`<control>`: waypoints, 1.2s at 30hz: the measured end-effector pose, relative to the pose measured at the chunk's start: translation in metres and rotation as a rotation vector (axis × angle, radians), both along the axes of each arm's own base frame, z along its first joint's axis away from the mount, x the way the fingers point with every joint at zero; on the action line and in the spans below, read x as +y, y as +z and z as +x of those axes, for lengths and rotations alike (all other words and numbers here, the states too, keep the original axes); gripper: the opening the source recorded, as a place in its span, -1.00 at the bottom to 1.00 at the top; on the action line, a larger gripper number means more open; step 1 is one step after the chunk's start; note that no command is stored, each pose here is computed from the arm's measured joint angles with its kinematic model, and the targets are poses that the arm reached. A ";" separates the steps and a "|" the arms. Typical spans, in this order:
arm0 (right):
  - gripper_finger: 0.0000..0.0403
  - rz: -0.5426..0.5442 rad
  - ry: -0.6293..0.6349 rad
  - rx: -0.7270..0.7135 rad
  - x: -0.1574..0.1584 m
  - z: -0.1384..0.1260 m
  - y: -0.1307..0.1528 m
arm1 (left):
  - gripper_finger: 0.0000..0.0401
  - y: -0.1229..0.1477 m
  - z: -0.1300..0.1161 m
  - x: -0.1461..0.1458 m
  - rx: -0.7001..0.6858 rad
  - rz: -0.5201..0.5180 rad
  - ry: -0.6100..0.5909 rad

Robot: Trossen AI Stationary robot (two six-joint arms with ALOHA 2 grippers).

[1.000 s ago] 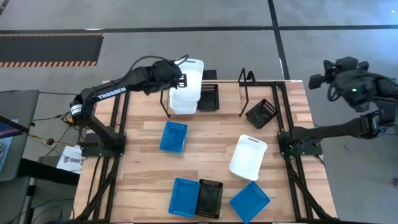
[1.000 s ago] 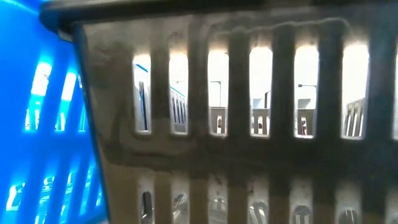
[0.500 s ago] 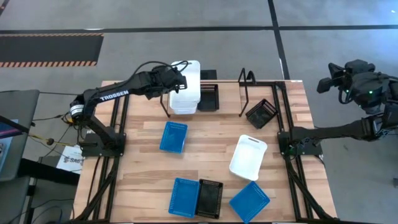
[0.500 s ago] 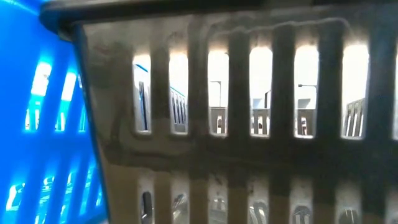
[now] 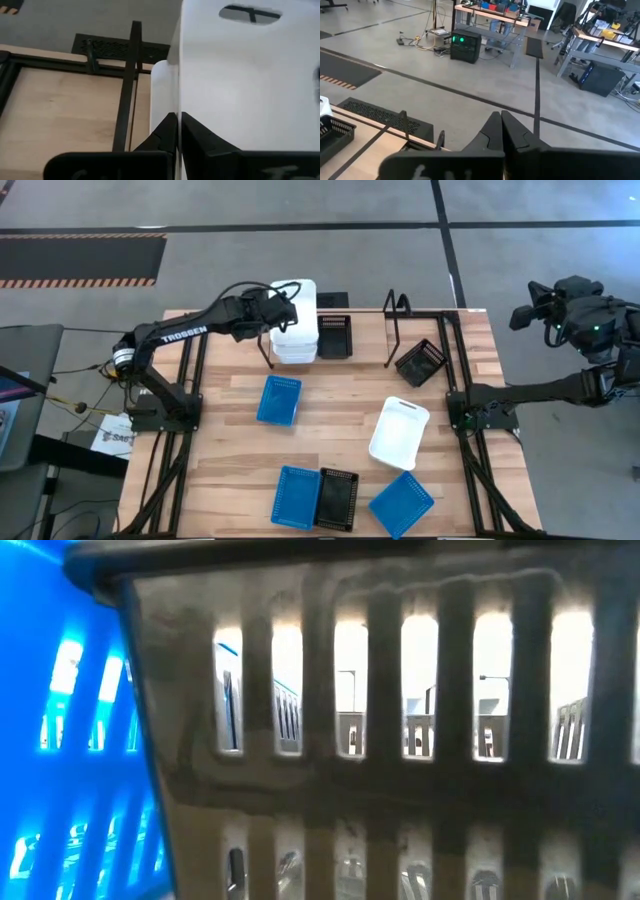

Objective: Stack baskets on shelf by color
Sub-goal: Stack the left white bin on top of the white bin on the shelf

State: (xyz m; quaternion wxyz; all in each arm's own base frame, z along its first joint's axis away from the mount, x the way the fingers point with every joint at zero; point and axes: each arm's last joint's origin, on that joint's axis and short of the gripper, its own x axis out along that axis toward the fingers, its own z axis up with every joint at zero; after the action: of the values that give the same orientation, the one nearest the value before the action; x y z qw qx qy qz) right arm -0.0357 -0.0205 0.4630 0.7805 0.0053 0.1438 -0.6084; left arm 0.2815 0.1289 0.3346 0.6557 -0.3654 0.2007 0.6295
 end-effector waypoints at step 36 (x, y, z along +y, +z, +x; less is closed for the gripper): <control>-0.99 -0.009 0.008 0.027 0.000 0.000 0.000 | -0.97 -0.032 0.002 -0.003 0.012 -0.094 -0.039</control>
State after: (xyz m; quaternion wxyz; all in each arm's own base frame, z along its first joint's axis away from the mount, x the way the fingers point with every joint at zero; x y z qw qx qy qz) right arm -0.0354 -0.0205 0.4635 0.7810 -0.0072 0.1516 -0.6058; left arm 0.2835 0.1261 0.3025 0.6487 -0.3880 0.2411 0.6087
